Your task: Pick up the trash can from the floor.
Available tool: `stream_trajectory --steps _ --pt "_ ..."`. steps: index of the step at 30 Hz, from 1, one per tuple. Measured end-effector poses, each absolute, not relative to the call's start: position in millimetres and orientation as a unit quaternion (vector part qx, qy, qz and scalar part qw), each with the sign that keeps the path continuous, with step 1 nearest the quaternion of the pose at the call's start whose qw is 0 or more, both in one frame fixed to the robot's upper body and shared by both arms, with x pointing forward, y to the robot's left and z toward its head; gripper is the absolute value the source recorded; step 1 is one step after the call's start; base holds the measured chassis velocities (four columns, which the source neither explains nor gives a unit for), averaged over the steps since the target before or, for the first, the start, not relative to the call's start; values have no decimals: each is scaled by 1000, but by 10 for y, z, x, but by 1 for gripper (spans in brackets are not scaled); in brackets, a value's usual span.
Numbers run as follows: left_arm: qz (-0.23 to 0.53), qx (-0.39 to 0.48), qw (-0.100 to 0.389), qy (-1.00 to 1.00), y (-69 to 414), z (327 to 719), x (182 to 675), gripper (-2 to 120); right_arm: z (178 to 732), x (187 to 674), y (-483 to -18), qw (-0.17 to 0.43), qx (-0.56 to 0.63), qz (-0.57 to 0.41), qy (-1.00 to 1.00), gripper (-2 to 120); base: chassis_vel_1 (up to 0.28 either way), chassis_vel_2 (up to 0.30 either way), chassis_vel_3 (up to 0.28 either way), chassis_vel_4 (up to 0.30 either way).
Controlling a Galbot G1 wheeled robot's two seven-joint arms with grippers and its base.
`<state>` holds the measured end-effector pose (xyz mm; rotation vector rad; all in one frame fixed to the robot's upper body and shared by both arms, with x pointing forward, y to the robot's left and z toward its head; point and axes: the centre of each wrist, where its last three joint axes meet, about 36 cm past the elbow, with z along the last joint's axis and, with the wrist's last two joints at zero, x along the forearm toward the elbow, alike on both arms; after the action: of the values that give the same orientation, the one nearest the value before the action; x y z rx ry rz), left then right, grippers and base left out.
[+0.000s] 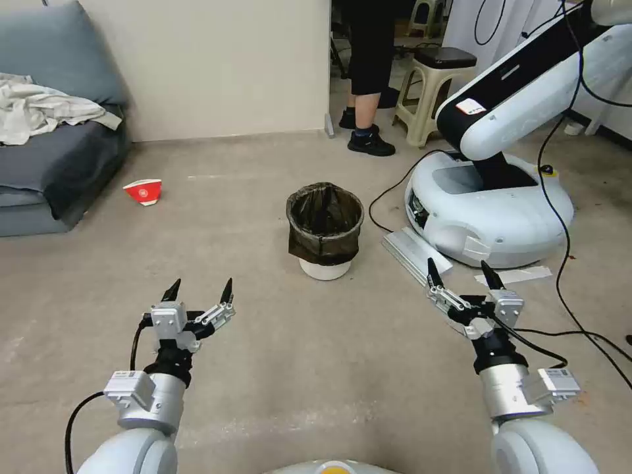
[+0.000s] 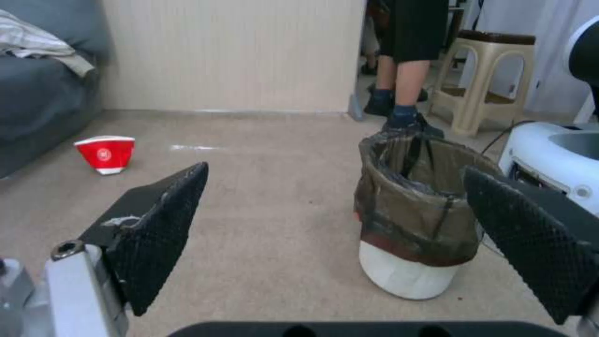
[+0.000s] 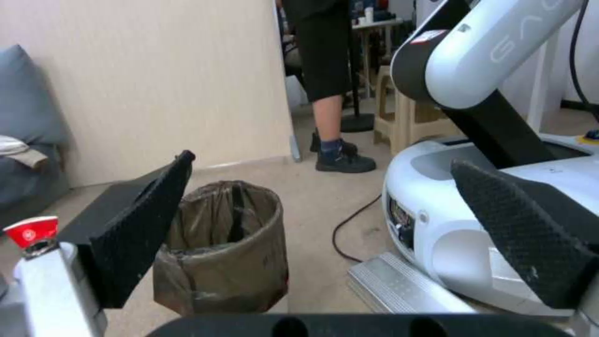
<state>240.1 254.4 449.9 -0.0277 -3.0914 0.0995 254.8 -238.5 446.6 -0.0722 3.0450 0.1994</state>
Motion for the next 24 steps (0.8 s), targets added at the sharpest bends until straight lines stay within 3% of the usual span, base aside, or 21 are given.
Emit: stream_trajectory --steps 8,24 --pt "32 -9 24 -999 2544 4497 2398 100 4466 2550 -2385 45 -24 65 997 100 -30 29 26 -25" --pt "32 -10 23 -999 2543 4495 2394 100 4467 2552 -2387 45 -23 65 997 100 -94 99 106 -106"
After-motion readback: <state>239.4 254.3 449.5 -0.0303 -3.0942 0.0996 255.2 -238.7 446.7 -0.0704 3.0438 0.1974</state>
